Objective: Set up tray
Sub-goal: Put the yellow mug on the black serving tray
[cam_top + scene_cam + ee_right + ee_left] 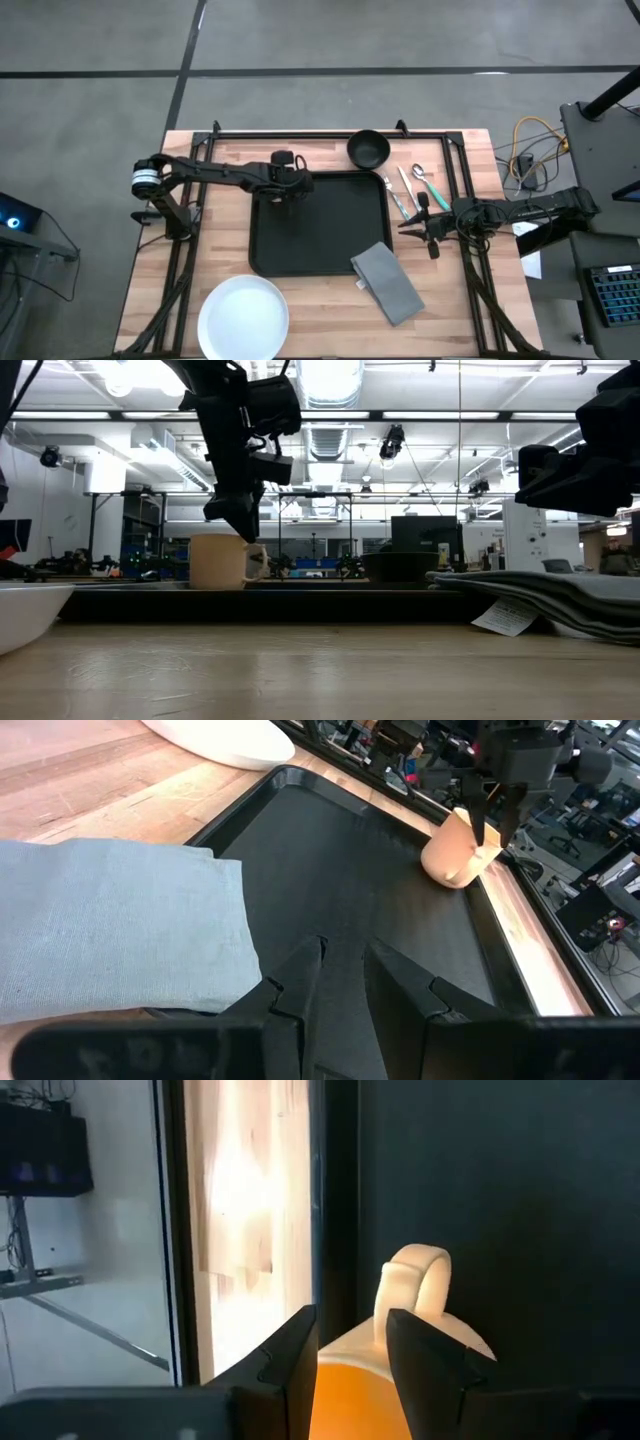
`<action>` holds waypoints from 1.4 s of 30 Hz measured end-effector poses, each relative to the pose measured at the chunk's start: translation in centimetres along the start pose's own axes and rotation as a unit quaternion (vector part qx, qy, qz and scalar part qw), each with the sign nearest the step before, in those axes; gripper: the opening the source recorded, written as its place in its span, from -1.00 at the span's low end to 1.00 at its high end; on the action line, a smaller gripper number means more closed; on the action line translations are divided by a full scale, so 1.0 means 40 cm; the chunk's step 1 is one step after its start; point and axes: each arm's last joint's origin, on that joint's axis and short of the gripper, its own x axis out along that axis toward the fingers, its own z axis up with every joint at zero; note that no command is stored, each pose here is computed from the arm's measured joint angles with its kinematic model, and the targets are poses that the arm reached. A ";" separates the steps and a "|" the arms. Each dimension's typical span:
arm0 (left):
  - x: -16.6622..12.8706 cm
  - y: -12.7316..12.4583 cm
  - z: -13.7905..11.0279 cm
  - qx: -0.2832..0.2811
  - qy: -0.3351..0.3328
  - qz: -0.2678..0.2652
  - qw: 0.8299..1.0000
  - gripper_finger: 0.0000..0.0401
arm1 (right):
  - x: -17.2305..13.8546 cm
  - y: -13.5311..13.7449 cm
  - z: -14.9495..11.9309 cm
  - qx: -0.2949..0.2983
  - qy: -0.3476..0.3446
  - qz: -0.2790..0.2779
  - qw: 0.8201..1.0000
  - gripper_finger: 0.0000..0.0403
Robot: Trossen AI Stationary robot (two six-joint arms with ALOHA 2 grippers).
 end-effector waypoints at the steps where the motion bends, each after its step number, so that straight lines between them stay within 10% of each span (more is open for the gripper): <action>1: 0.000 0.002 -0.001 0.006 0.004 0.012 1.000 -0.48 | 0.000 0.000 0.000 0.000 0.000 0.000 1.000 -0.66; 8: -0.004 0.012 0.003 0.005 0.012 0.070 0.997 -0.48 | 0.000 0.000 0.000 0.000 0.000 0.000 1.000 -0.66; 16: -0.011 -0.015 0.014 0.018 -0.043 -0.090 0.995 -0.48 | 0.000 0.000 0.000 -0.001 0.000 0.000 1.000 -0.66; 42: 0.044 -0.006 -0.025 -0.007 -0.022 -0.089 0.996 -0.48 | 0.000 0.000 0.000 0.000 -0.001 0.000 1.000 -0.66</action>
